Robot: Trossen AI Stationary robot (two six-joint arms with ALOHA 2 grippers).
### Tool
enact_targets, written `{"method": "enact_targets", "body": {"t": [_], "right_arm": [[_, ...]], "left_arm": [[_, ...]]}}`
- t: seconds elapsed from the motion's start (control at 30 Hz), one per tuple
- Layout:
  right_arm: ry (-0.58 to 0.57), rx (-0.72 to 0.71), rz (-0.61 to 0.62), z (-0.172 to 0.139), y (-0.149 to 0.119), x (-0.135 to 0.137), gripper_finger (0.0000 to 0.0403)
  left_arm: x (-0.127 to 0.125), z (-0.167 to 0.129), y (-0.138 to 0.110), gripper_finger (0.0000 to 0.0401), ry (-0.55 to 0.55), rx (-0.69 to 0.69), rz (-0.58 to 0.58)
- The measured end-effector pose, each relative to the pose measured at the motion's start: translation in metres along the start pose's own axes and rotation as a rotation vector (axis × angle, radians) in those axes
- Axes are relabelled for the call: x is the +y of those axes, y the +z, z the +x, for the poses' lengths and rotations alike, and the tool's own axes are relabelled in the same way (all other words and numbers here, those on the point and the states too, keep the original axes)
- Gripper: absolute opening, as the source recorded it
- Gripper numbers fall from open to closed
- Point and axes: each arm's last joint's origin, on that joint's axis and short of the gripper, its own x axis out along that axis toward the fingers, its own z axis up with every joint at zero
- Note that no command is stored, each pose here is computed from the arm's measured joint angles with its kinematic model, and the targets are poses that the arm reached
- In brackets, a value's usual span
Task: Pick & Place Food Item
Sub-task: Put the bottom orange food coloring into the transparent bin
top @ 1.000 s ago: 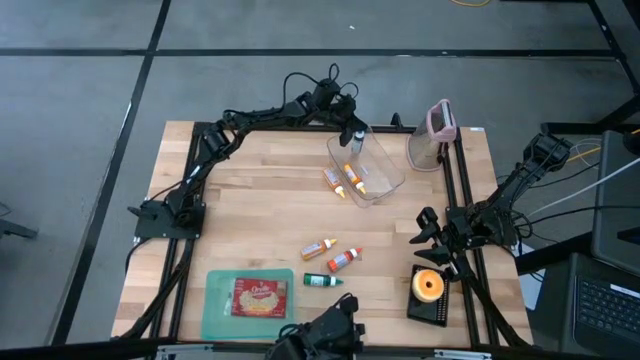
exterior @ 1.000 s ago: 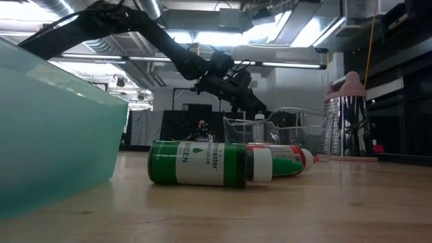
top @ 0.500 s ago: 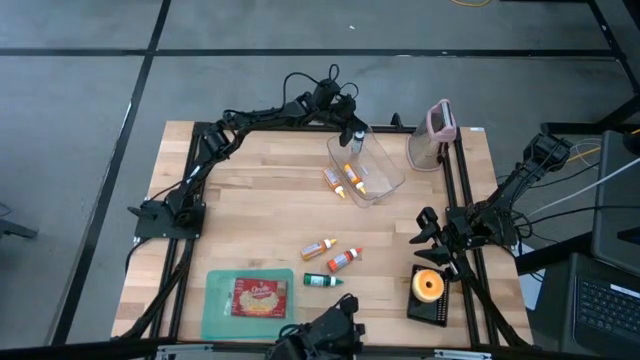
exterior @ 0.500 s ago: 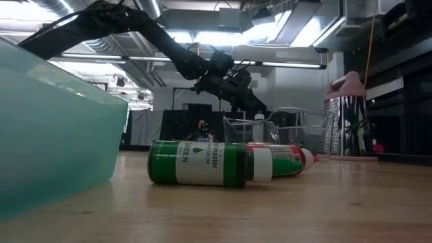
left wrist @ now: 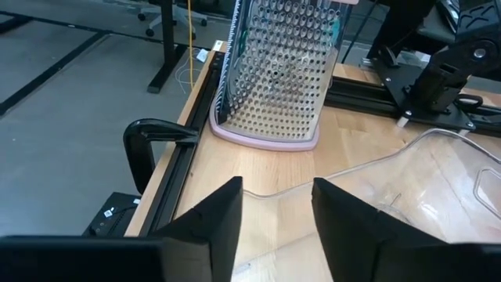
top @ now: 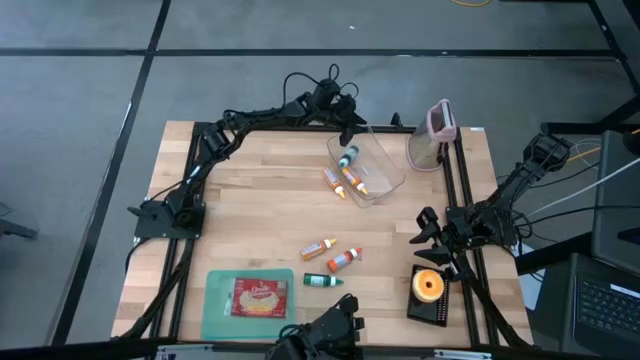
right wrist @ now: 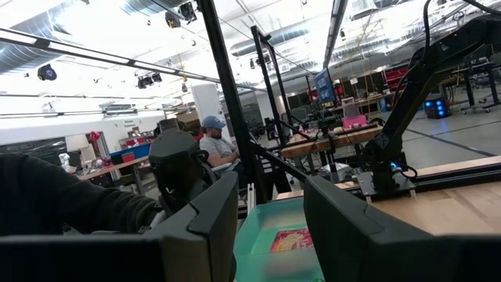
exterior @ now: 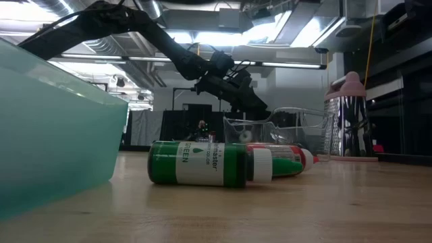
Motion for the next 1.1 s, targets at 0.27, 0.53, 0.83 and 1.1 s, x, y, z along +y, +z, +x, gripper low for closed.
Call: {"method": "enact_targets", "body": {"t": [0.27, 0.53, 0.83, 1.1], "right_arm": [[0.000, 0.000, 0.000, 0.000, 0.000, 0.000, 0.0146], [0.000, 0.000, 0.000, 0.000, 0.000, 0.000, 0.0146], [0.000, 0.000, 0.000, 0.000, 0.000, 0.000, 0.0146], [0.000, 0.000, -0.001, 0.000, 0.000, 0.000, 0.0146]], "left_arm": [[0.000, 0.000, 0.000, 0.0170, 0.005, 0.001, 0.000], [-0.004, 0.002, 0.000, 0.0145, -0.009, 0.006, 0.041], [-0.010, 0.003, 0.007, 0.0003, 0.001, 0.005, 0.078], [-0.011, 0.003, 0.014, 0.0046, -0.017, -0.023, 0.075]]}}
